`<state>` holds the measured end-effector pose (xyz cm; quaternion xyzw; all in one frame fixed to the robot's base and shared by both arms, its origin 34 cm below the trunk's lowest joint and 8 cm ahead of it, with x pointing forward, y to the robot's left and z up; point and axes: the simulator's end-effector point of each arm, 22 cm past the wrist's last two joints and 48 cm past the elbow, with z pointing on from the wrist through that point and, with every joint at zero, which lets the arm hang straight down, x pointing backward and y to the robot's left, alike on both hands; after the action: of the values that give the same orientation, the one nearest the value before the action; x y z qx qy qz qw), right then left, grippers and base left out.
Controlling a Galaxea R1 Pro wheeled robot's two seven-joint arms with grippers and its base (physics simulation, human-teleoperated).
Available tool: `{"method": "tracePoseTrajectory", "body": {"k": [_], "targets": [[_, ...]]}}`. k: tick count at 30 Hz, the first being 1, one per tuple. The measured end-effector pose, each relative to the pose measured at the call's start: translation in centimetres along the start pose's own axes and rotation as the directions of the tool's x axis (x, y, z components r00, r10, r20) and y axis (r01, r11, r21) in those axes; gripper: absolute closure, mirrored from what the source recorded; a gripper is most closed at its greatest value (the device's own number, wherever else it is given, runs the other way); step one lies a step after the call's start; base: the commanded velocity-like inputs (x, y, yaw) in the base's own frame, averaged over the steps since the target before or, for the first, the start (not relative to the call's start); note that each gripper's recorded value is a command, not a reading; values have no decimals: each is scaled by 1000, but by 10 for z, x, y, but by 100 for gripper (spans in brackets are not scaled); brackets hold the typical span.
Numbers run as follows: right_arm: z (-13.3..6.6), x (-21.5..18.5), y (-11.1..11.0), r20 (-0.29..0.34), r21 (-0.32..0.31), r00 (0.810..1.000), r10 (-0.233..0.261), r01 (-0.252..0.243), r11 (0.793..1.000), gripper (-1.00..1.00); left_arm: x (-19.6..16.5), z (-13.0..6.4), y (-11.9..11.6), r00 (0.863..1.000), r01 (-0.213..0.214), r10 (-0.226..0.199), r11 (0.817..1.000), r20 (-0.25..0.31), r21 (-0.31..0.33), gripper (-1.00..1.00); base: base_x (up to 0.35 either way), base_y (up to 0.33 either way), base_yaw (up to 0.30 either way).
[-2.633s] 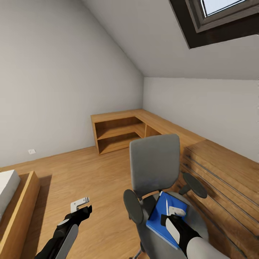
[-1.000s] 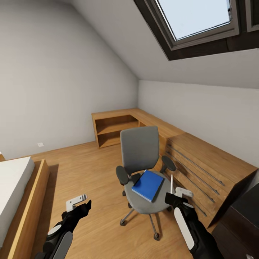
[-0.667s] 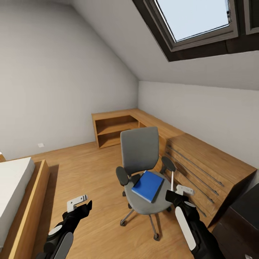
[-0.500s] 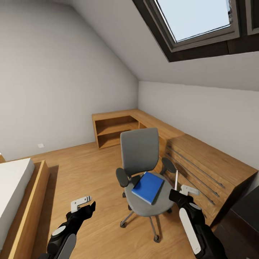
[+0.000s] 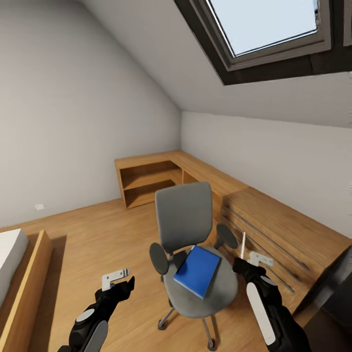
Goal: In the bedroom, organize the workspace by keeping the computer under the desk, ensuring the monitor is on the desk, placing the keyboard on the desk next to the monitor, placing the mouse on the desk next to the keyboard, moving the folder from the swivel chair onto the desk next to the mouse, stacking the notebook on top of the folder with the pen on top of the notebook, and positioning the swivel chair next to the desk.
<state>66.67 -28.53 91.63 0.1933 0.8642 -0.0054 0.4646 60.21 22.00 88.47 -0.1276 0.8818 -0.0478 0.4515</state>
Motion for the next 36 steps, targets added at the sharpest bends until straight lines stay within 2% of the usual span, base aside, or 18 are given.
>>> {"method": "tracePoseTrajectory", "body": {"k": [11, 25, 36], "targets": [[-7, -8, -9, 0, 17, 1000, 19, -19, 1000, 100, -3, -8, -2, 1000, -4, 4, 1000, -7, 1, -100, 212, 0, -259], [-16, -19, -28, 2, 52, 999, 54, -54, 997, 100, -10, -19, -5, 1000, -4, 4, 1000, -9, 2, -100, 17, 0, -266], [-15, -21, -46, 6, 84, 996, 86, -87, 993, 100, -9, -19, -3, 1000, -5, 5, 1000, -11, 0, -100, 0, 0, -267]]}}
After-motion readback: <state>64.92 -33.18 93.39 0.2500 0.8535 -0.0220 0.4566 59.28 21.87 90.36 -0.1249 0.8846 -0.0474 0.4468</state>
